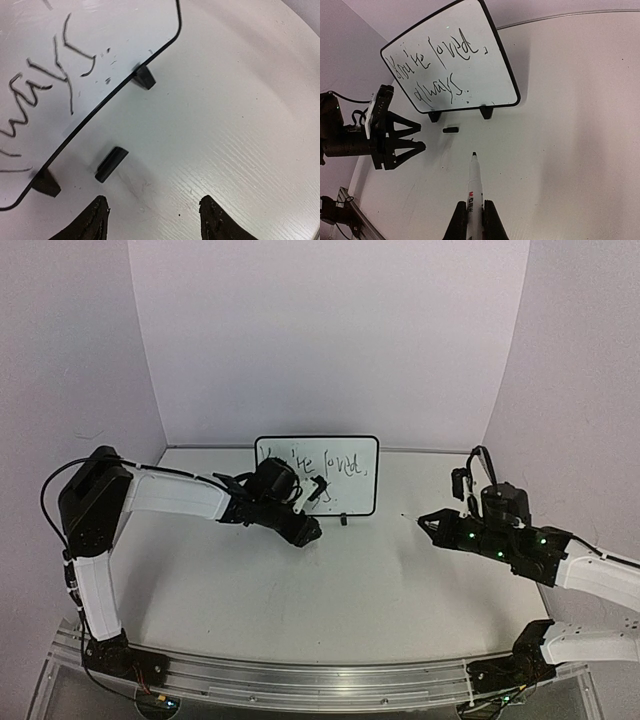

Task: Write a sentence on the whiteboard
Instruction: Pick up the pen cap from the center of the board.

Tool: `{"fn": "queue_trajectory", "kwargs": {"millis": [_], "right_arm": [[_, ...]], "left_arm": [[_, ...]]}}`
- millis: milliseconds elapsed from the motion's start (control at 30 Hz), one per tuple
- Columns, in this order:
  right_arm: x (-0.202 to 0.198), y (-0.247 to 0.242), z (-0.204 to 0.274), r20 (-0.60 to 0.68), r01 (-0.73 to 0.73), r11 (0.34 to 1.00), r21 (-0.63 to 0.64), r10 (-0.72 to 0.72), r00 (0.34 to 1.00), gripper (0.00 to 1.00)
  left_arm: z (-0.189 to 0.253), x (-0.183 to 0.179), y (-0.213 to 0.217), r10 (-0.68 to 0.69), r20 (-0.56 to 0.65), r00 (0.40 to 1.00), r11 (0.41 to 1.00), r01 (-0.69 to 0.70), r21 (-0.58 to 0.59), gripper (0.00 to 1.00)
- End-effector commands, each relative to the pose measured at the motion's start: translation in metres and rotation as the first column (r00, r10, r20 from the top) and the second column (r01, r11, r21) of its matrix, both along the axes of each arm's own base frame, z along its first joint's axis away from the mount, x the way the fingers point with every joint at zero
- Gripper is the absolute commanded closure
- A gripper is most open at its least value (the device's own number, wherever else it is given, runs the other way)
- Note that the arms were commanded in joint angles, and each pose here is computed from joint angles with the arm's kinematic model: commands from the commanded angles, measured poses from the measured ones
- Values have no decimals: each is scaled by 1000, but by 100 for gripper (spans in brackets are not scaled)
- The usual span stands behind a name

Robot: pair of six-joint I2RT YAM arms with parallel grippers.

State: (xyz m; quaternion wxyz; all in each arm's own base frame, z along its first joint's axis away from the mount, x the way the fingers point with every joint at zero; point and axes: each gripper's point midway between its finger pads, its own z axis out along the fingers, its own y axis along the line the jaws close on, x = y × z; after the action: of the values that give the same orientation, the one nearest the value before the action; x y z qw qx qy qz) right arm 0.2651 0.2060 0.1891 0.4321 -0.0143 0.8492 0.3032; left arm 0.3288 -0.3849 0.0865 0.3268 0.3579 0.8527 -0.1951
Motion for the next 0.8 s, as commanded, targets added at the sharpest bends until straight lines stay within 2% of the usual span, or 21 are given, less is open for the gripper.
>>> {"fn": "queue_trajectory", "kwargs": {"millis": [0, 200, 400, 767], "right_arm": [[0, -2, 10, 36, 3, 1000, 25, -4, 999, 100], [-4, -7, 12, 41, 15, 1000, 23, -16, 999, 100], [-6, -11, 12, 42, 25, 1000, 18, -26, 999, 100], [-5, -11, 11, 37, 25, 1000, 14, -25, 999, 100]], "left_arm": [[4, -6, -24, -222, 4, 975, 974, 222, 49, 38], [-19, 7, -23, -279, -53, 959, 945, 284, 160, 44], [-30, 21, -19, -273, -31, 962, 938, 273, 214, 50], [-43, 40, -17, -254, 2, 967, 938, 245, 246, 57]]}}
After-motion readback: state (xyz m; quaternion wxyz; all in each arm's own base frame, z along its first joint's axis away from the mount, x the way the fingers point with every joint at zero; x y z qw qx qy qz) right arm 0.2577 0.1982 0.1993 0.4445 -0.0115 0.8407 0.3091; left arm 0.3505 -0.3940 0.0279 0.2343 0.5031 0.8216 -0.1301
